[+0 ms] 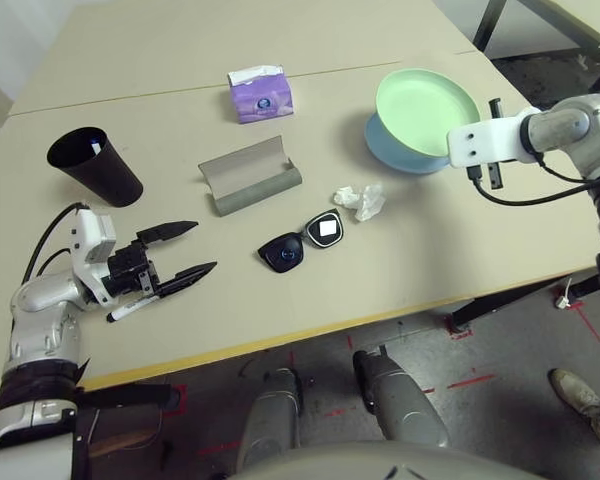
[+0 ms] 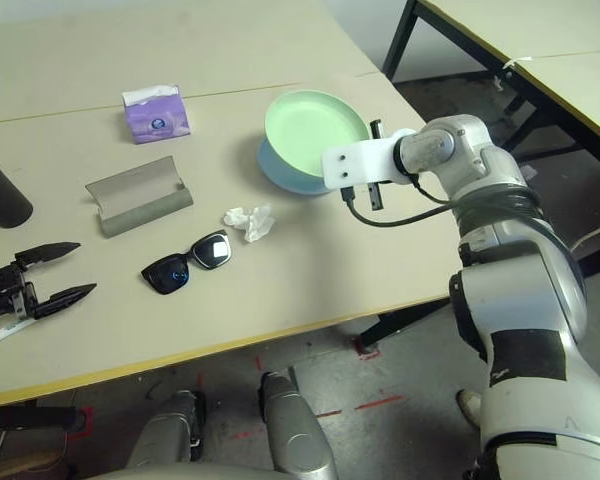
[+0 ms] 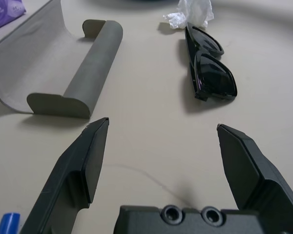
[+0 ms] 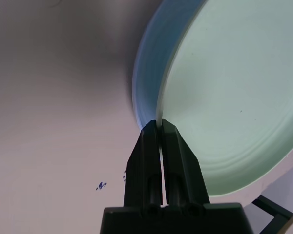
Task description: Organize and tidy the items on the table.
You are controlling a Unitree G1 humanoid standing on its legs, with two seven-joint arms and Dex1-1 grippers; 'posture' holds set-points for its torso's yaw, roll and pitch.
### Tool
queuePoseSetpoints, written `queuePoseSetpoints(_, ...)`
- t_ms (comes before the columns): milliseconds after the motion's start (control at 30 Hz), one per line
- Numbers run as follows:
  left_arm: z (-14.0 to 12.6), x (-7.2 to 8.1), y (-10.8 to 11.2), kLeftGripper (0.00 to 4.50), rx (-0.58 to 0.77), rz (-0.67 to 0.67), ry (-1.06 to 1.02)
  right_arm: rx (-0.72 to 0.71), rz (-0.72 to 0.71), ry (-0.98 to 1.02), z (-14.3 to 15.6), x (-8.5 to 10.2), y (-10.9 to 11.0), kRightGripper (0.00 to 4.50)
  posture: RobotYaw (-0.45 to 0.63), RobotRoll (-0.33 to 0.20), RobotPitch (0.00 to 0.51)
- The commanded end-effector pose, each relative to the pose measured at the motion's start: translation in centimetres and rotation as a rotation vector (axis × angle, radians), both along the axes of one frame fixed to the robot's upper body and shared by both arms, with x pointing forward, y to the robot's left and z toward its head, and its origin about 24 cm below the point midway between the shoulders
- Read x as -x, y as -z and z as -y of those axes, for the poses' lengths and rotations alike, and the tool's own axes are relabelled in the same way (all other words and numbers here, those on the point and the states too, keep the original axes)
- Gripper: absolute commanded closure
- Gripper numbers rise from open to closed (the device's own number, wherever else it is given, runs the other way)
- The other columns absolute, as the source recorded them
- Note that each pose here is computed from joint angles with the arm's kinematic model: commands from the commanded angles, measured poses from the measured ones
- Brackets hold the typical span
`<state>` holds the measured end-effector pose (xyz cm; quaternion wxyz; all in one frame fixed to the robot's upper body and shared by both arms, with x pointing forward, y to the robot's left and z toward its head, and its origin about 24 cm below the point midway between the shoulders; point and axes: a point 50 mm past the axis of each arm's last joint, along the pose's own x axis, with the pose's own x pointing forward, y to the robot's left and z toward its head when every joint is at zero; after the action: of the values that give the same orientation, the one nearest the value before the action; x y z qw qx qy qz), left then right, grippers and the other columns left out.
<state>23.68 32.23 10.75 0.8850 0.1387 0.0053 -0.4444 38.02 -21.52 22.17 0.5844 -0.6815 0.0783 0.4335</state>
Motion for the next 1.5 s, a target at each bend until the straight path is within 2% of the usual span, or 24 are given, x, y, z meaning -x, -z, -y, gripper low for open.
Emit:
queuePoseSetpoints(33, -0.2, 0.5, 0.0, 0.0, -0.005, -0.008, -0.006, 0.02, 0.005, -0.017, -0.5, -0.2, -0.1, 4.47, -0.12, 0.0, 0.218)
queuePoseSetpoints(567, -0.3, 0.7, -0.1, 0.0, -0.001, -0.008, -0.022, 0.055, -0.041, 0.012, 0.2, -0.1, 0.9, 4.47, -0.11, 0.0, 0.22)
queuePoseSetpoints(667, -0.2, 0.7, -0.2, 0.0, 0.002, -0.006, -0.019, 0.049, -0.037, 0.012, 0.2, -0.1, 0.8, 3.85, -0.11, 0.0, 0.218)
queuePoseSetpoints(967, 0.0, 0.4, 0.0, 0.0, 0.008, -0.004, -0.021, 0.049, -0.029, -0.003, 0.3, 0.2, -1.3, 0.64, -0.13, 0.0, 0.211)
queuePoseSetpoints(1033, 0.1, 0.3, 0.0, 0.0, 0.009, -0.003, -0.021, 0.011, -0.054, -0.014, 0.1, 0.4, -2.1, 0.02, -0.13, 0.0, 0.21)
queuePoseSetpoints(1167, 0.2, 0.1, 0.1, 0.0, 0.012, -0.002, -0.022, -0.093, -0.119, -0.073, -1.1, 1.7, -3.6, 0.02, -0.14, 0.0, 0.209)
queuePoseSetpoints(1300, 0.2, -0.1, 0.2, 0.0, 0.013, -0.001, -0.023, -0.267, -0.206, -0.107, -3.1, 4.3, -4.1, 0.02, -0.15, 0.0, 0.21)
queuePoseSetpoints(1400, 0.3, -0.4, 0.2, 0.0, 0.017, -0.001, -0.016, -0.436, -0.299, -0.089, -4.7, 6.6, -3.6, 0.02, -0.16, 0.0, 0.213)
queuePoseSetpoints(1500, 0.4, -0.6, 0.1, 0.0, 0.017, 0.0, -0.006, -0.531, -0.352, -0.059, -5.7, 8.1, -2.4, 0.02, -0.17, 0.0, 0.213)
